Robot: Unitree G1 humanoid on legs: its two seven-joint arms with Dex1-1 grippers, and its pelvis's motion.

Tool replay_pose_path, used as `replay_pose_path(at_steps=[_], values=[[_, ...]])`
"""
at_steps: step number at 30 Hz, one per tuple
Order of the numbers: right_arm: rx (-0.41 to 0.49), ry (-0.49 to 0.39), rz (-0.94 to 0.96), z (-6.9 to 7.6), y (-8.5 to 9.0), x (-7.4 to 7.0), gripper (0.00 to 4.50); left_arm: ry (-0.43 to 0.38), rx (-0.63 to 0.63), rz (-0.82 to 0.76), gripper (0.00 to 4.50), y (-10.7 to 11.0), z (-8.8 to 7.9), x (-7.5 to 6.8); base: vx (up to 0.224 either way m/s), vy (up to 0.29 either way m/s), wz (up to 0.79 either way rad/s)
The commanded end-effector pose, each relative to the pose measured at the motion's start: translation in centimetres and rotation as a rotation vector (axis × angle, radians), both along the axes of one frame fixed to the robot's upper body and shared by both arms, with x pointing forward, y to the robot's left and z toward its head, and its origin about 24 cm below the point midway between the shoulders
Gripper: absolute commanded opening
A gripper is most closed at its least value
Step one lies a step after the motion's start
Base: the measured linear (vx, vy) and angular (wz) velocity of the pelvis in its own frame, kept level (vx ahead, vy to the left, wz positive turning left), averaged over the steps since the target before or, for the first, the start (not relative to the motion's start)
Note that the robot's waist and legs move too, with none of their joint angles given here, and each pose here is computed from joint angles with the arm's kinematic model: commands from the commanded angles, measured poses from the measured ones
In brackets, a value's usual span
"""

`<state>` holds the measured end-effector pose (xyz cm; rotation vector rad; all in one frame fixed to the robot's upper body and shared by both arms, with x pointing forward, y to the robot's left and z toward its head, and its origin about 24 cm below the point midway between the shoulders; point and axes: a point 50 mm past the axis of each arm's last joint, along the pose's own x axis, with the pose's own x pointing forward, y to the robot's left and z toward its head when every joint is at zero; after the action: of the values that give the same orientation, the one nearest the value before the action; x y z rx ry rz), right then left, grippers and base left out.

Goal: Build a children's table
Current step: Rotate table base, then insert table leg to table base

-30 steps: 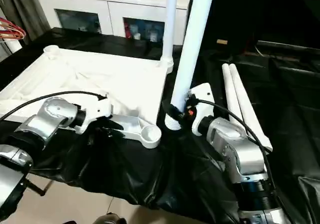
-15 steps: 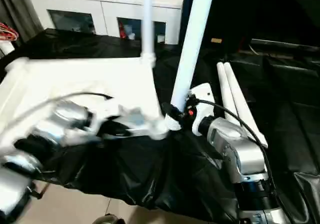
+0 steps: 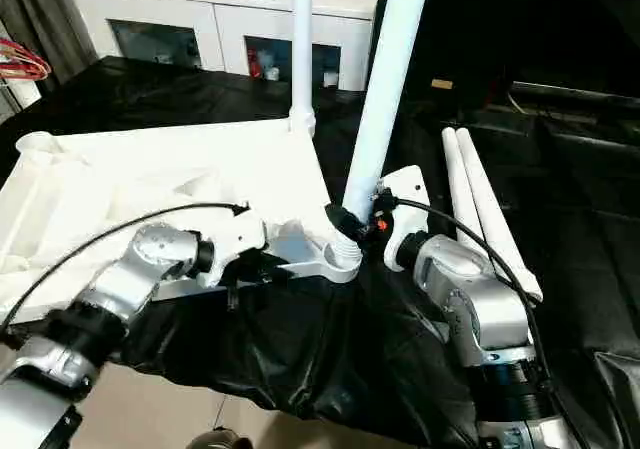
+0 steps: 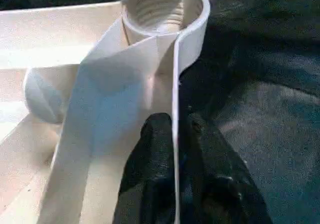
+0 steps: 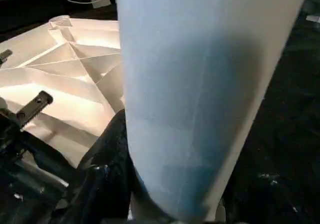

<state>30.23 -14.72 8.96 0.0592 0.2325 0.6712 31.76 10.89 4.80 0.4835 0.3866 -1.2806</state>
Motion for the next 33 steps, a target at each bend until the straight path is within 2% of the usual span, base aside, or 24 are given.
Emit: replay_pose_path(at_steps=[1,4,6,10,11,13,33], values=[[0.001,-0.031,0.0,0.6,0.0,0.3,1.89,0.016,0.014,0.028,0.69,0.7,-0.2,0.0,0.0,0.0,0.0],[-0.001,-0.03,0.004,0.6,0.0,0.3,1.89,0.026,0.024,0.037,0.69,1.3,-0.2,-0.1,0.0,0.0,0.0],[-0.001,-0.029,0.005,0.5,0.1,0.3,1.89,0.035,0.024,0.04,0.41,1.5,-0.3,-0.2,0.0,0.0,0.0],[-0.003,-0.029,0.014,0.5,0.2,0.4,1.89,0.048,0.014,0.045,0.3,1.7,-0.3,-0.3,0.0,0.0,0.0],[-0.004,-0.029,0.016,0.5,0.3,0.4,1.89,0.049,0.014,0.046,0.05,1.8,-0.3,-0.4,0.0,0.0,0.0],[-0.007,-0.027,0.027,0.5,0.4,0.4,1.89,0.054,0.008,0.049,0.0,1.9,-0.2,-0.4,0.0,0.0,0.0],[-0.057,0.046,0.107,-1.1,1.5,0.6,1.89,0.079,-0.063,0.041,0.0,1.1,0.1,-0.6,0.0,0.0,0.0]])
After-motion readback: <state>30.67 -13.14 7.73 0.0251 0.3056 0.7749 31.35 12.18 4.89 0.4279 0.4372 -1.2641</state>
